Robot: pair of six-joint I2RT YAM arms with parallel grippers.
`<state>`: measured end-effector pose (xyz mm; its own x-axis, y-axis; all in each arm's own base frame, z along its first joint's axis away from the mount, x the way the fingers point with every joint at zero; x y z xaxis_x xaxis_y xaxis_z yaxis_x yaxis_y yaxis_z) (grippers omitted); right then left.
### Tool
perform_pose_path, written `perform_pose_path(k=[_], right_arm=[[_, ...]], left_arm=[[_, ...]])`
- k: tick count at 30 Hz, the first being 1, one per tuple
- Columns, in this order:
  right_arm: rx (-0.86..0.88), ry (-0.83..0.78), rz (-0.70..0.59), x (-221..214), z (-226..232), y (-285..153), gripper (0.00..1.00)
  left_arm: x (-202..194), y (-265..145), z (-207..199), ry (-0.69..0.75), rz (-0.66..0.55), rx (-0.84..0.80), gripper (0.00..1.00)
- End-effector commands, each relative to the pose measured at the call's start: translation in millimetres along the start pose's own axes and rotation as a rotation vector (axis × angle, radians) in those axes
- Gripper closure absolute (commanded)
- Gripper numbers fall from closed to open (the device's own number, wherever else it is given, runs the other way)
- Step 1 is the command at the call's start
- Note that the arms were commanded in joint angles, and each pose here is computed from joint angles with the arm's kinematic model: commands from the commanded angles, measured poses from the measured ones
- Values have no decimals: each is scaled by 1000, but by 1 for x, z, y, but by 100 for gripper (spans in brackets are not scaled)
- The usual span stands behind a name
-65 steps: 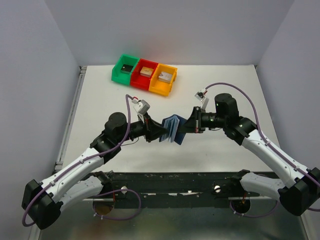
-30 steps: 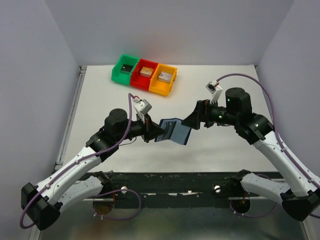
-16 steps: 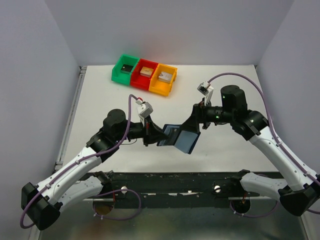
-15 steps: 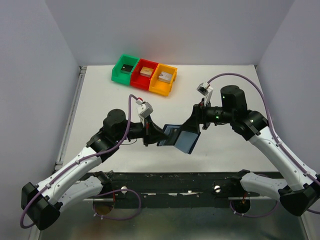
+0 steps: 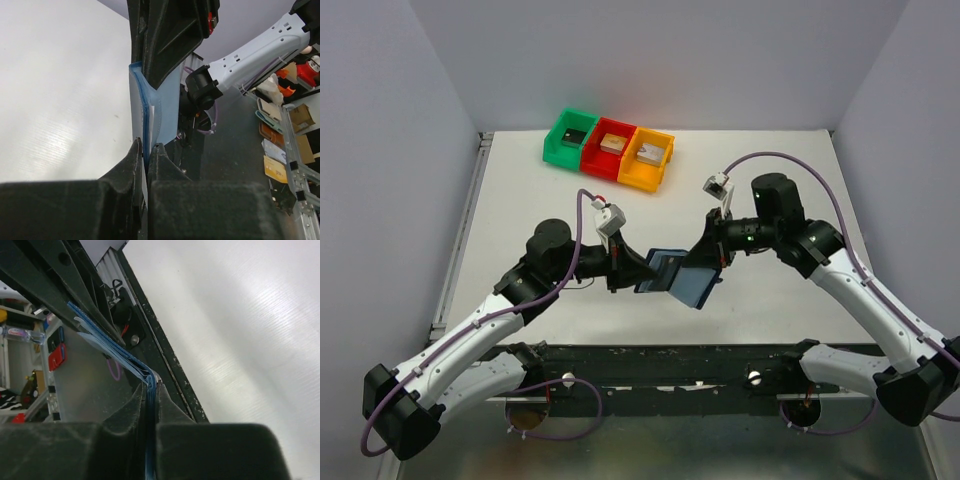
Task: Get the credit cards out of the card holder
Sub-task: Place the card holder at the center of the board.
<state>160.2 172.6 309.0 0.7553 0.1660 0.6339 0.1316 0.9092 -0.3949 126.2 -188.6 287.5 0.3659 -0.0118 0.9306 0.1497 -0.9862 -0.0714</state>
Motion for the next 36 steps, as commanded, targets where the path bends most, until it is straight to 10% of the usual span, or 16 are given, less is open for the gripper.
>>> perform_pose_path(k=[1, 4, 8, 18, 36], right_arm=[[41, 3, 37, -2, -1, 5, 96], [34, 15, 47, 0, -3, 8, 100], [-15, 55, 75, 0, -14, 16, 100], [-145, 203, 194, -8, -80, 72, 100], [-218, 326, 340, -34, -159, 135, 100]], left_arm=[[2, -1, 0, 30, -24, 32, 73], [0, -5, 3, 34, -9, 101, 27], [-8, -15, 16, 15, 59, 316, 6], [-29, -44, 40, -105, 55, 828, 7], [-63, -24, 35, -185, 10, 522, 22]])
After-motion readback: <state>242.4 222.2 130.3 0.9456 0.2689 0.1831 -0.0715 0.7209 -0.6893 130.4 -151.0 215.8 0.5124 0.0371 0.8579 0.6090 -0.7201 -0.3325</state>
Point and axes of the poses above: each gripper's point midway between its finger pads, its own y axis out along the fingers, its own z axis along the line the jaws close on, x = y × z, the point moved 10 cm from there along -y, back along the fingers, and after that the axes turned 7 degrees about y, right-handed, at the moved point
